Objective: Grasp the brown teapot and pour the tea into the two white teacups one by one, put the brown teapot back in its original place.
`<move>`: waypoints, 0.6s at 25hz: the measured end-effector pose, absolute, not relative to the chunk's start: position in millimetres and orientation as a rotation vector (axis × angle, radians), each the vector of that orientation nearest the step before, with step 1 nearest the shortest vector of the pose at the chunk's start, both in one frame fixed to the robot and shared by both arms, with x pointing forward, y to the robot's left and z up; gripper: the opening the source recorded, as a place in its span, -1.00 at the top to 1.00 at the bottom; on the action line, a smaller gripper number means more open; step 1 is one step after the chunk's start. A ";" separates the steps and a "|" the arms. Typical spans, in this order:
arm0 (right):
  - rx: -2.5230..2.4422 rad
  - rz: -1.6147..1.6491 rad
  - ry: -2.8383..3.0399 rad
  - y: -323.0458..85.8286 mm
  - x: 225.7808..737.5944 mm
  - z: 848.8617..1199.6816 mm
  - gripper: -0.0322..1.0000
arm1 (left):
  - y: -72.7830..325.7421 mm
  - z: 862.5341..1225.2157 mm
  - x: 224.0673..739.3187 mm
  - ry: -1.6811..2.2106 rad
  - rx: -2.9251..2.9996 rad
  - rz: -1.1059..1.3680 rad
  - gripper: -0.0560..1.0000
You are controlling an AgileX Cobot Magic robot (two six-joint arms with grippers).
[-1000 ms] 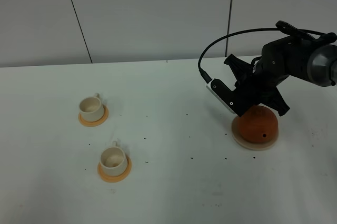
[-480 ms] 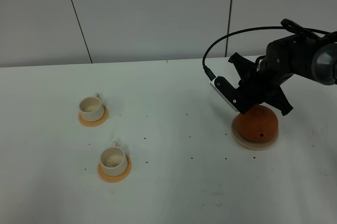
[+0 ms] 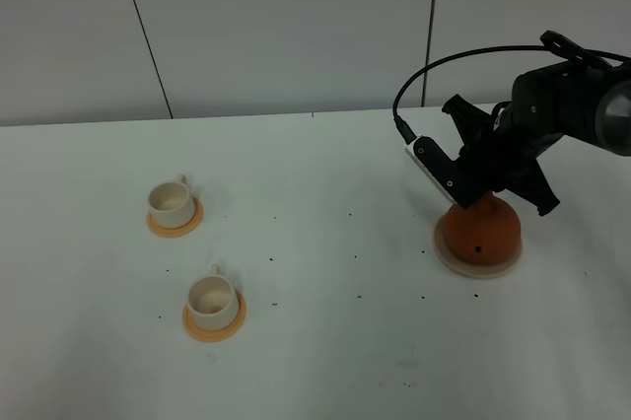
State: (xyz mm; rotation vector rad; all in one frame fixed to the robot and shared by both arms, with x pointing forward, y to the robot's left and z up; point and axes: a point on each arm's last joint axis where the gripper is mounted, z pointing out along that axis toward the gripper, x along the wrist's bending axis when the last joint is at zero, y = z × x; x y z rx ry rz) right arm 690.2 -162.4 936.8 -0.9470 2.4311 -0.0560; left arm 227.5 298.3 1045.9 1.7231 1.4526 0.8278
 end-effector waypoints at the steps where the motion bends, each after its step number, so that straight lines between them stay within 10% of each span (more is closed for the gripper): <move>1: -0.944 -0.056 2.435 -163.4 690.3 936.7 0.62 | 298.3 1045.9 227.5 1.453 1.723 0.828 0.61; 15: -0.901 -0.051 2.426 -166.2 688.6 953.3 0.61 | 298.3 1045.9 227.5 1.453 1.723 0.828 0.59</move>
